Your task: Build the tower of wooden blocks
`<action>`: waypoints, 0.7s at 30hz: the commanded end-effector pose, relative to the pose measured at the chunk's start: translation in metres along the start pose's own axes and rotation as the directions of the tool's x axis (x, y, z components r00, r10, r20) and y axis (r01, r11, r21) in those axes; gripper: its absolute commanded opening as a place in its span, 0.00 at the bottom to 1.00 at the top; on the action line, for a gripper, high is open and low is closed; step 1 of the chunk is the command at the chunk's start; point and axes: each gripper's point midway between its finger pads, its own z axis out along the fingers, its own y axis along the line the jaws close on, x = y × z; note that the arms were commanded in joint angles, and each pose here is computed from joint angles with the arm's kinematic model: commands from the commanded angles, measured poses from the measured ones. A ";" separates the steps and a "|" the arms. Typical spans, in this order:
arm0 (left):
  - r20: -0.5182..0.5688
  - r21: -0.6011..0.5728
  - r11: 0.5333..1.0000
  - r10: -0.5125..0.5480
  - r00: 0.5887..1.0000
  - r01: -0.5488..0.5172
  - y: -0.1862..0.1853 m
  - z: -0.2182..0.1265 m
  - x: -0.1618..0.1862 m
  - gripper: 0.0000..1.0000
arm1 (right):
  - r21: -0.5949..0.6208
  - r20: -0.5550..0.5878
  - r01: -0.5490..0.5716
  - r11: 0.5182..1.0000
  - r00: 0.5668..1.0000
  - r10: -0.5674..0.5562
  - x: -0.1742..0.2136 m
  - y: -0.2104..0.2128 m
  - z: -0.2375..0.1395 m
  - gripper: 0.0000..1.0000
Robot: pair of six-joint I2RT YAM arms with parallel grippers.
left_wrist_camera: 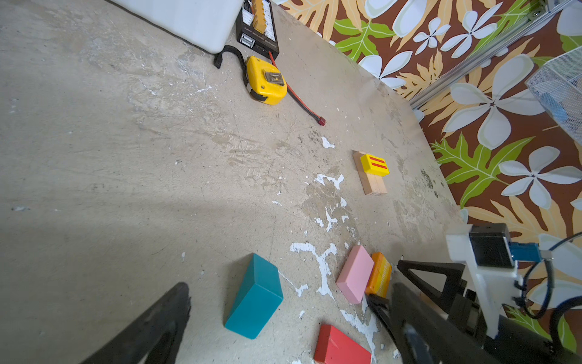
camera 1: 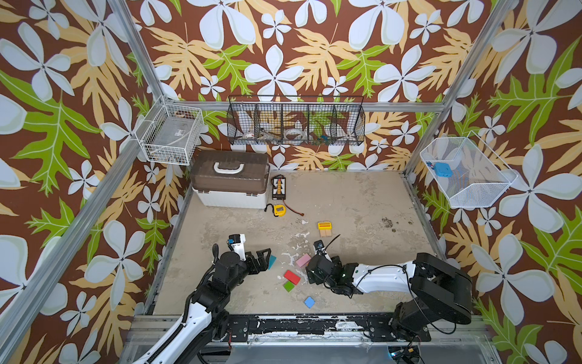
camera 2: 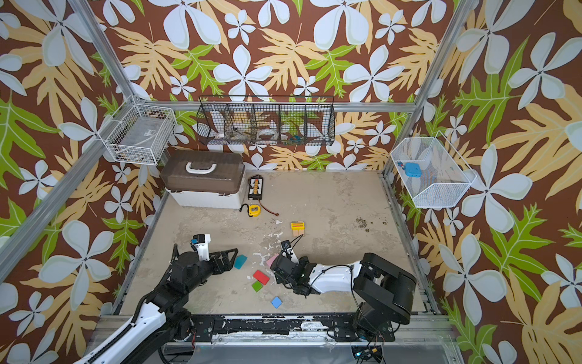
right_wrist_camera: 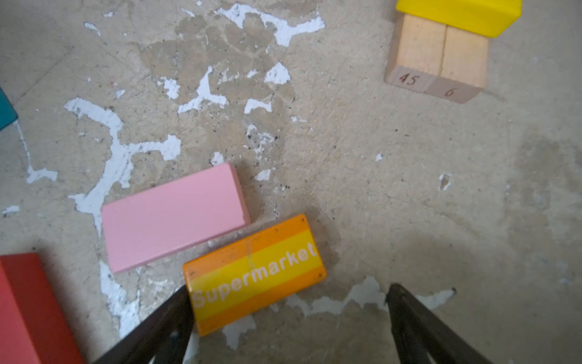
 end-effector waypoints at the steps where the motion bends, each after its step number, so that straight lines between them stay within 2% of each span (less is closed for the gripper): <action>1: 0.017 0.012 1.000 -0.007 1.000 0.007 -0.003 0.000 -0.004 1.00 | 0.045 -0.028 0.034 0.998 0.999 -0.032 0.006 -0.008 0.005 0.93; 13: 0.015 0.014 1.000 -0.007 1.000 0.007 -0.003 0.000 -0.003 1.00 | 0.100 -0.082 -0.002 0.995 0.997 0.010 0.015 -0.023 0.015 0.75; 17: 0.017 0.016 1.000 -0.007 1.000 0.007 -0.003 0.000 -0.004 1.00 | 0.102 -0.095 -0.027 0.994 0.995 0.037 0.019 -0.025 0.009 0.76; 21: 0.017 0.013 1.000 -0.007 1.000 0.007 -0.002 0.000 -0.003 1.00 | 0.119 -0.075 -0.037 0.992 0.996 0.046 0.017 -0.025 0.000 0.82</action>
